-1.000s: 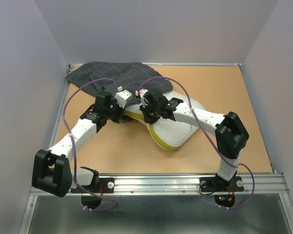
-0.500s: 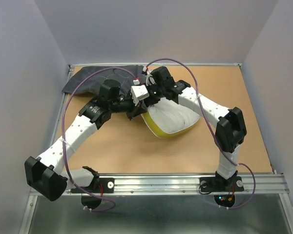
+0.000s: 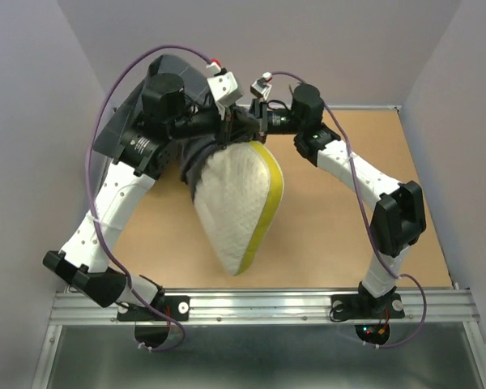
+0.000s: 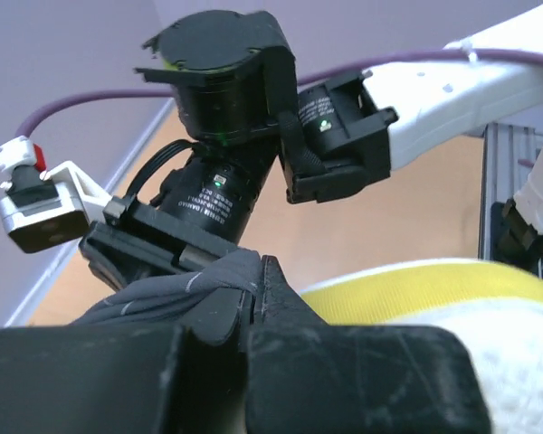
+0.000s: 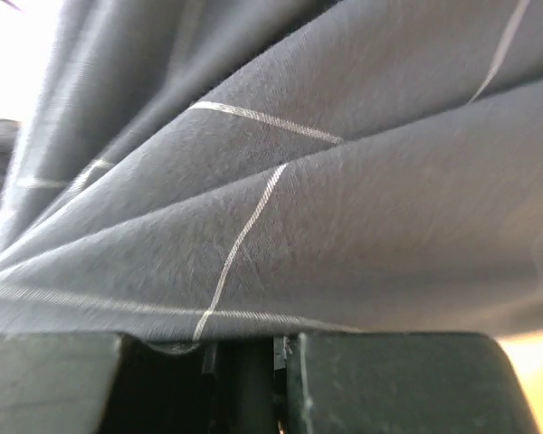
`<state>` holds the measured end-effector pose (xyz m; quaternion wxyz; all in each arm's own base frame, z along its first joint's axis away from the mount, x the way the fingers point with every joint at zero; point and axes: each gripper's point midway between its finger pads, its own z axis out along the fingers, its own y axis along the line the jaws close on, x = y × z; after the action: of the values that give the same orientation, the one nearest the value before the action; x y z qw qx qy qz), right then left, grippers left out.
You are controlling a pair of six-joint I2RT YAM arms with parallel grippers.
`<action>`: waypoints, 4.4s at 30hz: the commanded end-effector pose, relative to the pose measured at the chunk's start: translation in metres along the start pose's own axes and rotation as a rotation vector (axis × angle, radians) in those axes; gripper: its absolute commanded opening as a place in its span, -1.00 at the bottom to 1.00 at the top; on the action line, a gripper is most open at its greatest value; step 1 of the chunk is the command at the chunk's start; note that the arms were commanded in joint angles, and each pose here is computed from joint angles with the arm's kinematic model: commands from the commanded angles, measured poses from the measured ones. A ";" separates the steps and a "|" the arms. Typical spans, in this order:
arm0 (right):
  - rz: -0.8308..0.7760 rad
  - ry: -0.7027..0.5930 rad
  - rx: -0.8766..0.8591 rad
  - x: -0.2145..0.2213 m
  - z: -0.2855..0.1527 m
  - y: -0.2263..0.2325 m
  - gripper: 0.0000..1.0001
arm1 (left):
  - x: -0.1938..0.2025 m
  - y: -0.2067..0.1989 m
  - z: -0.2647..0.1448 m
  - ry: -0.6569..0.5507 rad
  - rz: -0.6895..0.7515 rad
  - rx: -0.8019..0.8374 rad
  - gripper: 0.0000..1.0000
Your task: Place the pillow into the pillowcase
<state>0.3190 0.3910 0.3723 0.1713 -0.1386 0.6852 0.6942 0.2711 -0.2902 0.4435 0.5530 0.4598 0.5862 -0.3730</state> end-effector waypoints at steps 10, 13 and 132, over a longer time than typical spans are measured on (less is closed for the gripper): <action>0.274 -0.161 0.236 -0.015 -0.168 -0.209 -0.53 | 0.067 0.052 0.072 0.121 -0.144 -0.110 0.34; 0.269 -0.096 0.479 0.022 -0.204 -0.278 0.06 | 0.077 0.054 0.056 0.124 -0.153 -0.156 0.56; 0.170 0.092 0.854 0.052 -0.274 -0.270 0.72 | 0.192 0.186 0.131 0.240 -0.233 -0.310 0.97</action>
<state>0.3422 0.1227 0.0684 0.0239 -0.0086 0.9307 0.3649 0.5319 -0.2523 0.2489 0.5226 0.3453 0.7621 -0.1639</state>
